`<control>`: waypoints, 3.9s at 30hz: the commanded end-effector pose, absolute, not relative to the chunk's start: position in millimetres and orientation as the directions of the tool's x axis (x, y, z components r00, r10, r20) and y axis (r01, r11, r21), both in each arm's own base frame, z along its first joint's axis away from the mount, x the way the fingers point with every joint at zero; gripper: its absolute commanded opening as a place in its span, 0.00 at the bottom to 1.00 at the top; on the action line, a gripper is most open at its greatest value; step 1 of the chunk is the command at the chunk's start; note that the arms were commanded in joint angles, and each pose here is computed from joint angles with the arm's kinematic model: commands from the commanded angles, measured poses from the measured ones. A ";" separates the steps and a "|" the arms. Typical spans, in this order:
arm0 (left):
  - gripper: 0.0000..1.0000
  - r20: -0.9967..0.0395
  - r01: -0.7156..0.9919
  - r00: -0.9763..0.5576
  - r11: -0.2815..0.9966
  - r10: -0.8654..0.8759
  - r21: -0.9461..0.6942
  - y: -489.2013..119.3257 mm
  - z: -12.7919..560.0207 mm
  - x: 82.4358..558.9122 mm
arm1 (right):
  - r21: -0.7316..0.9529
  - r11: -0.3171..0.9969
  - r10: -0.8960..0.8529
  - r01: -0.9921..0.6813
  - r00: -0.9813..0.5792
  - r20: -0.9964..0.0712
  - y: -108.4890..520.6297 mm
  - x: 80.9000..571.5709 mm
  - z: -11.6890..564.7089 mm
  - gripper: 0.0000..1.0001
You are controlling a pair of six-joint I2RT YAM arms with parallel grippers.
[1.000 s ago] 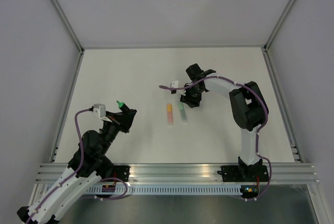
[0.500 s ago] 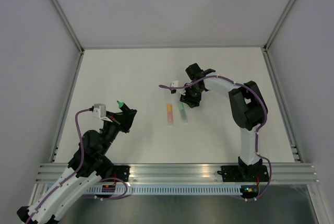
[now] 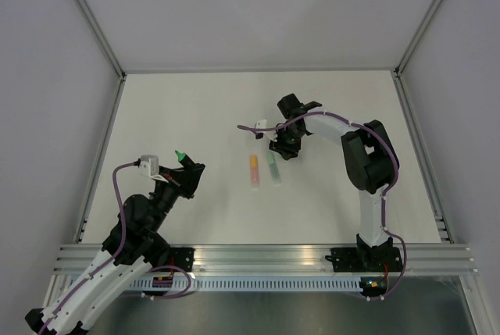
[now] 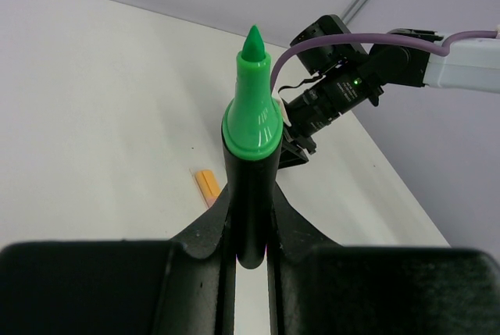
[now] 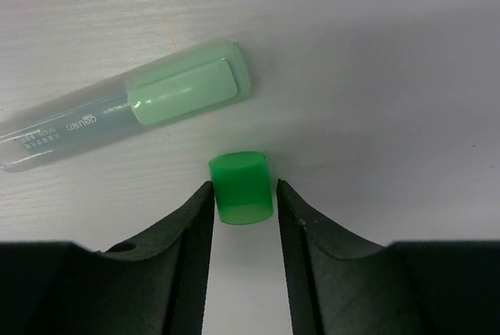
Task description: Insert the pens into the pen caps
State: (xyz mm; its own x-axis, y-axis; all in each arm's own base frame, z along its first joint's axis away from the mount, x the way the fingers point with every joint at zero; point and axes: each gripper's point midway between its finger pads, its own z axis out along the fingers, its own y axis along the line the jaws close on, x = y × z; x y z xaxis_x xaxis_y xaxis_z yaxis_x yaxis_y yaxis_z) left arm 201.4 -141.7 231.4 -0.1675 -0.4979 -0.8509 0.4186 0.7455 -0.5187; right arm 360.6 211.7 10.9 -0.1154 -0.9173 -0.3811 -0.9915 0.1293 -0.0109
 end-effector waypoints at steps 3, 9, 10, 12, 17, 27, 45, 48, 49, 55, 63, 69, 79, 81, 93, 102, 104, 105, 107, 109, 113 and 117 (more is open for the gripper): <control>0.02 -0.837 0.428 -0.166 0.726 -0.522 -0.538 -144.5 234.9 201.9 | 0.046 0.121 -0.950 -0.992 -0.129 -0.286 196.5 348.7 -32.1 0.35; 0.02 -0.836 0.425 -0.164 0.728 -0.523 -0.539 -143.7 234.8 202.2 | 0.035 0.142 -0.958 -0.989 -0.147 -0.248 190.2 343.5 -37.3 0.13; 0.02 -0.836 0.425 -0.164 0.728 -0.523 -0.539 -143.7 234.8 202.2 | 0.035 0.156 -0.956 -0.987 -0.160 -0.245 189.6 343.4 -37.0 0.08; 0.02 -0.838 0.424 -0.165 0.730 -0.520 -0.537 -143.9 233.7 202.5 | 0.025 0.179 -0.950 -0.983 -0.180 -0.256 192.0 346.7 -32.7 0.03; 0.02 -0.842 0.416 -0.174 0.736 -0.511 -0.533 -145.6 229.6 205.0 | 0.047 0.309 -0.910 -0.950 -0.309 -0.274 201.6 346.9 -18.8 0.00; 0.02 -0.891 0.556 -0.234 0.698 -0.390 -0.451 -181.6 230.8 201.9 | -0.043 0.556 -0.768 -0.830 -0.493 -0.409 205.0 351.7 38.0 0.00; 0.02 -0.909 0.791 -0.350 0.449 -0.226 -0.416 -248.8 227.5 178.1 | 0.279 0.846 -0.019 -0.455 -0.547 -0.837 265.9 336.4 267.4 0.00; 0.02 -0.897 0.791 -0.378 0.424 -0.228 -0.441 -253.6 224.3 176.6 | 0.279 0.901 0.094 -0.333 -0.477 -0.874 272.4 329.4 289.1 0.00; 0.02 -0.893 0.776 -0.385 0.441 -0.235 -0.451 -252.5 222.5 180.1 | 0.296 0.906 0.139 -0.303 -0.448 -0.883 270.3 324.5 300.0 0.00; 0.02 -0.876 0.700 -0.396 0.527 -0.275 -0.481 -244.0 217.8 196.8 | 0.439 0.873 0.355 -0.211 -0.341 -0.870 279.7 304.2 314.0 0.00; 0.02 -0.873 0.716 -0.400 0.499 -0.281 -0.489 -247.7 218.9 193.5 | 0.396 0.888 0.337 -0.234 -0.255 -0.907 314.1 277.6 314.9 0.00; 0.02 -0.863 0.740 -0.420 0.445 -0.280 -0.504 -254.1 221.8 186.2 | 0.371 0.892 0.317 -0.258 -0.228 -0.921 338.3 261.8 319.6 0.00; 0.02 -0.864 0.739 -0.420 0.449 -0.277 -0.503 -253.7 221.2 186.0 | 0.314 0.905 0.255 -0.287 -0.223 -0.941 370.4 249.3 308.5 0.00; 0.02 -0.863 0.737 -0.423 0.449 -0.276 -0.505 -253.7 220.4 186.2 | 0.306 0.905 0.246 -0.295 -0.223 -0.943 374.5 246.8 308.7 0.00; 0.02 -0.863 0.745 -0.424 0.437 -0.274 -0.504 -254.5 223.0 183.3 | 0.303 0.899 0.246 -0.316 -0.208 -0.947 388.7 241.0 319.6 0.00; 0.02 -0.864 0.744 -0.415 0.441 -0.283 -0.502 -252.3 224.8 183.2 | 0.238 0.918 0.170 -0.318 -0.228 -0.959 390.5 238.6 296.7 0.00; 0.02 -0.865 0.744 -0.414 0.441 -0.285 -0.502 -251.9 225.3 183.2 | 0.226 0.919 0.154 -0.324 -0.233 -0.960 390.7 236.7 294.1 0.00; 0.02 -0.865 0.743 -0.414 0.442 -0.285 -0.502 -251.9 225.3 183.3 | 0.223 0.919 0.149 -0.326 -0.236 -0.960 391.2 235.9 292.2 0.00; 0.02 -0.865 0.744 -0.413 0.443 -0.285 -0.500 -251.9 225.7 183.4 | 0.206 0.919 0.130 -0.337 -0.235 -0.963 393.0 231.5 290.1 0.00; 0.02 -0.864 0.744 -0.416 0.441 -0.282 -0.502 -252.5 225.2 183.1 | 0.193 0.921 0.116 -0.339 -0.236 -0.965 393.6 228.5 287.1 0.00; 0.02 -0.864 0.745 -0.417 0.439 -0.281 -0.502 -252.7 225.2 182.6 | 0.171 0.928 0.099 -0.331 -0.224 -0.970 392.2 221.5 283.4 0.00; 0.02 -0.861 0.741 -0.422 0.441 -0.283 -0.507 -252.6 224.5 183.1 | 0.148 0.934 0.077 -0.326 -0.222 -0.972 391.3 217.6 279.0 0.00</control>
State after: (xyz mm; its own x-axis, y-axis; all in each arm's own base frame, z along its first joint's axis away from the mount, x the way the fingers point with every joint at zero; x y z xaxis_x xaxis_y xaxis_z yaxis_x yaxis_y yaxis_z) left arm 183.3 -249.8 200.7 -0.4481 -0.2345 -0.8627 0.7207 0.4763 -0.5038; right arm 219.8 393.9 280.9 -0.2364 0.0986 -0.9667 -0.3468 0.9208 0.1787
